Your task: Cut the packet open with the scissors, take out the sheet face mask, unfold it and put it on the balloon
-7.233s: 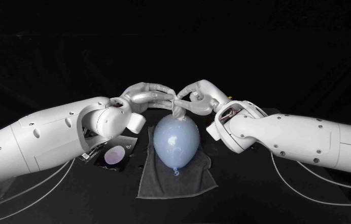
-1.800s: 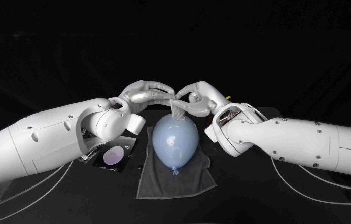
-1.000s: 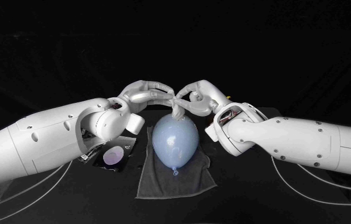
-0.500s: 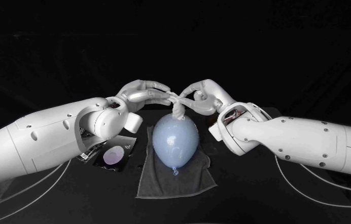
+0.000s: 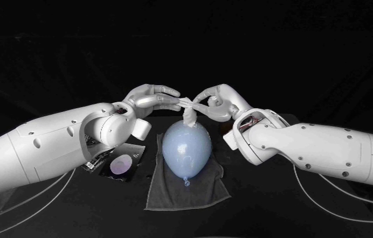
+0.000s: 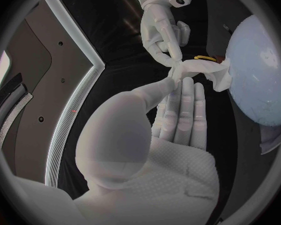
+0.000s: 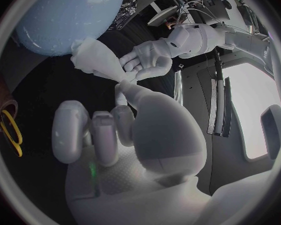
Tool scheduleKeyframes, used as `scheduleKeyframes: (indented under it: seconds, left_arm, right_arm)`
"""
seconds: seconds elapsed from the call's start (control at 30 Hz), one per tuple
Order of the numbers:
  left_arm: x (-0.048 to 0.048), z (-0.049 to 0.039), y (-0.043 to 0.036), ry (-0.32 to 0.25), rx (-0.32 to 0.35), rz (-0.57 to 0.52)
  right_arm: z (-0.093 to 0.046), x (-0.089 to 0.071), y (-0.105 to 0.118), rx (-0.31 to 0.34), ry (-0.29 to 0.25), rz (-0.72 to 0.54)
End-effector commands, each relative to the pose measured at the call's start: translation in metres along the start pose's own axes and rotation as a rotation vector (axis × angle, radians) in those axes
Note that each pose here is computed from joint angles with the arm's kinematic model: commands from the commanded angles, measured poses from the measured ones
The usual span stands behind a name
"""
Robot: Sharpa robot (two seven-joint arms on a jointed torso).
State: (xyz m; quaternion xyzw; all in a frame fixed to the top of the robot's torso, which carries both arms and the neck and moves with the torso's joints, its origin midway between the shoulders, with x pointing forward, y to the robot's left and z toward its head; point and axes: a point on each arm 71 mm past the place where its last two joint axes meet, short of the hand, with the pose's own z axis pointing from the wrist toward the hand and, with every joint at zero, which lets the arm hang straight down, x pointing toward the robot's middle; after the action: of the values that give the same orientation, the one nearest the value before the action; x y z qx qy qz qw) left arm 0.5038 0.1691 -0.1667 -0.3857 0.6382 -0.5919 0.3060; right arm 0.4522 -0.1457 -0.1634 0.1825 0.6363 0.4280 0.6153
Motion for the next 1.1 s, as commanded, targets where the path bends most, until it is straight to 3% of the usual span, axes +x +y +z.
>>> scheduleKeyframes:
  seconds: [0.03,0.3,0.43,0.57,0.73,0.87,1.1]
  left_arm:
    - [0.0026,0.0007,-0.0023,0.011,0.020,0.007]
    - [0.0059,0.0020,-0.0058,0.037,0.042,0.047]
    - [0.0040,0.0051,-0.0131,0.042,0.067,0.087]
    - [-0.0003,0.0093,-0.0252,0.045,0.102,0.150]
    - [-0.0079,0.0160,-0.0502,0.044,0.166,0.282]
    - [-0.0115,0.0191,-0.0659,0.040,0.202,0.365]
    - [-0.0153,0.0231,-0.0891,0.025,0.255,0.466]
  right_arm:
    - [0.000,-0.001,0.001,-0.001,0.001,0.014]
    - [0.010,-0.010,0.006,-0.001,0.042,0.013]
    - [0.018,-0.019,0.012,-0.003,0.080,0.002]
    - [0.027,-0.029,0.018,0.001,0.128,-0.017]
    - [0.039,-0.043,0.027,0.015,0.201,-0.063]
    - [0.047,-0.051,0.030,0.031,0.243,-0.104]
    - [0.054,-0.059,0.035,0.056,0.280,-0.175]
